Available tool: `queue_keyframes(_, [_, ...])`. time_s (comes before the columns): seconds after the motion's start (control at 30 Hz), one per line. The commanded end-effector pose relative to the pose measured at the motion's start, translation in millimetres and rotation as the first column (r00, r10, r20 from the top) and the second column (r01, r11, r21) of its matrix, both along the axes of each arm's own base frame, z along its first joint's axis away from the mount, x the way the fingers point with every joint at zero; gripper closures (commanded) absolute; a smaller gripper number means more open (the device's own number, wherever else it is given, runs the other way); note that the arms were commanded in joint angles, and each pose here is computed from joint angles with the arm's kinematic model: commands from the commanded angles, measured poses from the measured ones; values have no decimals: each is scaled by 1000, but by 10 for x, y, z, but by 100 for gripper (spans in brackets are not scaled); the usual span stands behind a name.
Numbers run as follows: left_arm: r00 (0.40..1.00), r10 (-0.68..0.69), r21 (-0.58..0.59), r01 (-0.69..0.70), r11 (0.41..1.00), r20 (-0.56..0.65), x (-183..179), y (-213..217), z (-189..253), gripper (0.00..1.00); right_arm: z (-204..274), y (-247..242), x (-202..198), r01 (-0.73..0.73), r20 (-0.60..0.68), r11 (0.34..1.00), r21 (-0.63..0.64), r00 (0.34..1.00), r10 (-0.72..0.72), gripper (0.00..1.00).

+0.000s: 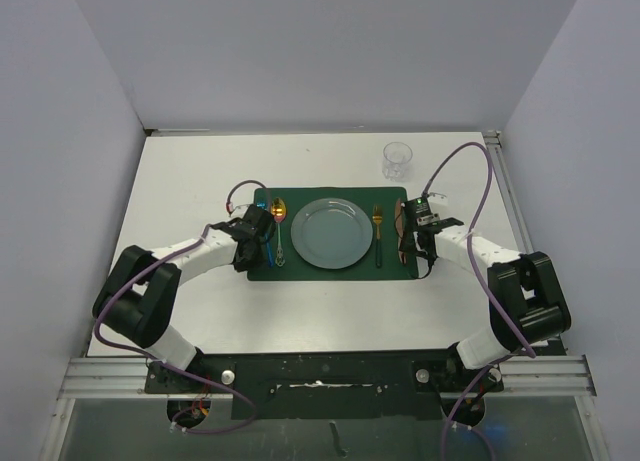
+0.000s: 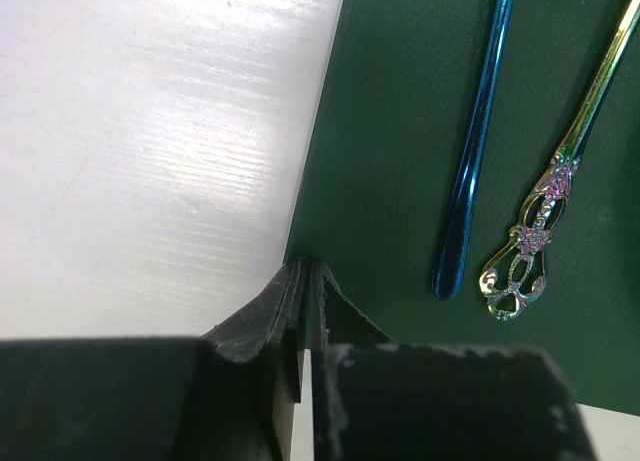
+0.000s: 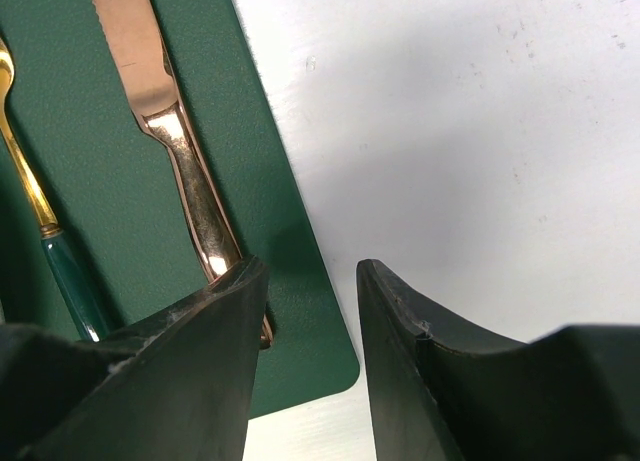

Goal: Set the dinner table for one person
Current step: Adjust the napkin at the center of the board.

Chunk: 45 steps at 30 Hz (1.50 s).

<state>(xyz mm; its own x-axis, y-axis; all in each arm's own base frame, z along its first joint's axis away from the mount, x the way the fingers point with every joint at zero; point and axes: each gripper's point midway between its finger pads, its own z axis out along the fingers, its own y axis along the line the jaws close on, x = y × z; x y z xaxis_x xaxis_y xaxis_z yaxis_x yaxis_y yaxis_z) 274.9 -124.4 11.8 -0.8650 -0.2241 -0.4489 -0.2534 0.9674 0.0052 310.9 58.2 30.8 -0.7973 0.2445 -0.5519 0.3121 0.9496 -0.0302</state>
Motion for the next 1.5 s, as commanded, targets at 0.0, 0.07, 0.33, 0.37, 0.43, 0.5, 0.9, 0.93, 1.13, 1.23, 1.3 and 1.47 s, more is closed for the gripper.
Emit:
queue_keyframes(0.0, [984, -17, 6, 19, 1000, -176, -439, 6, -228, 96, 183, 44, 211, 2, 82, 1000, 22, 997, -4, 58])
queue_keyframes(0.07, [989, -9, 2, 9, 1000, -149, -401, 10, -150, 89, 185, 43, 213, 2, 83, 1000, 22, 997, -3, 58])
queue_keyframes(0.33, [999, 46, -54, -45, 998, 22, -197, -2, 405, 67, 272, 68, 241, -6, 101, 999, 37, 995, 2, 58])
queue_keyframes(0.37, [997, 53, -68, -50, 996, 51, -162, -13, 486, 67, 298, 77, 245, -7, 108, 999, 42, 994, 2, 58])
queue_keyframes(0.43, [992, 65, -88, -56, 995, 108, -82, -25, 644, 67, 353, 82, 256, -9, 121, 999, 48, 993, 3, 58])
queue_keyframes(0.5, [984, 79, -104, -63, 993, 159, -7, -26, 784, 67, 404, 84, 261, -11, 133, 999, 52, 991, 4, 58])
queue_keyframes(0.9, [987, 93, -38, -88, 995, 135, 113, 53, 573, 67, 368, 43, 222, 1, 122, 999, 37, 992, -5, 58])
queue_keyframes(0.93, [988, 90, -32, -87, 996, 123, 114, 49, 523, 67, 346, 35, 212, 3, 117, 999, 35, 993, -8, 58])
queue_keyframes(1.13, [995, 79, -14, -78, 997, 63, 107, 13, 270, 68, 200, 27, 170, 10, 90, 999, 33, 996, -13, 58])
queue_keyframes(1.23, [995, 78, -6, -78, 997, 57, 107, 19, 221, 68, 142, 25, 163, 11, 79, 999, 30, 997, -14, 62])
queue_keyframes(1.3, [995, 82, 2, -82, 997, 56, 113, 34, 203, 68, 109, 19, 157, 13, 72, 1000, 26, 997, -15, 64])
queue_keyframes(1.47, [995, 84, 22, -85, 996, 47, 146, 57, 154, 72, 42, 12, 153, 15, 55, 1000, 21, 998, -16, 76])
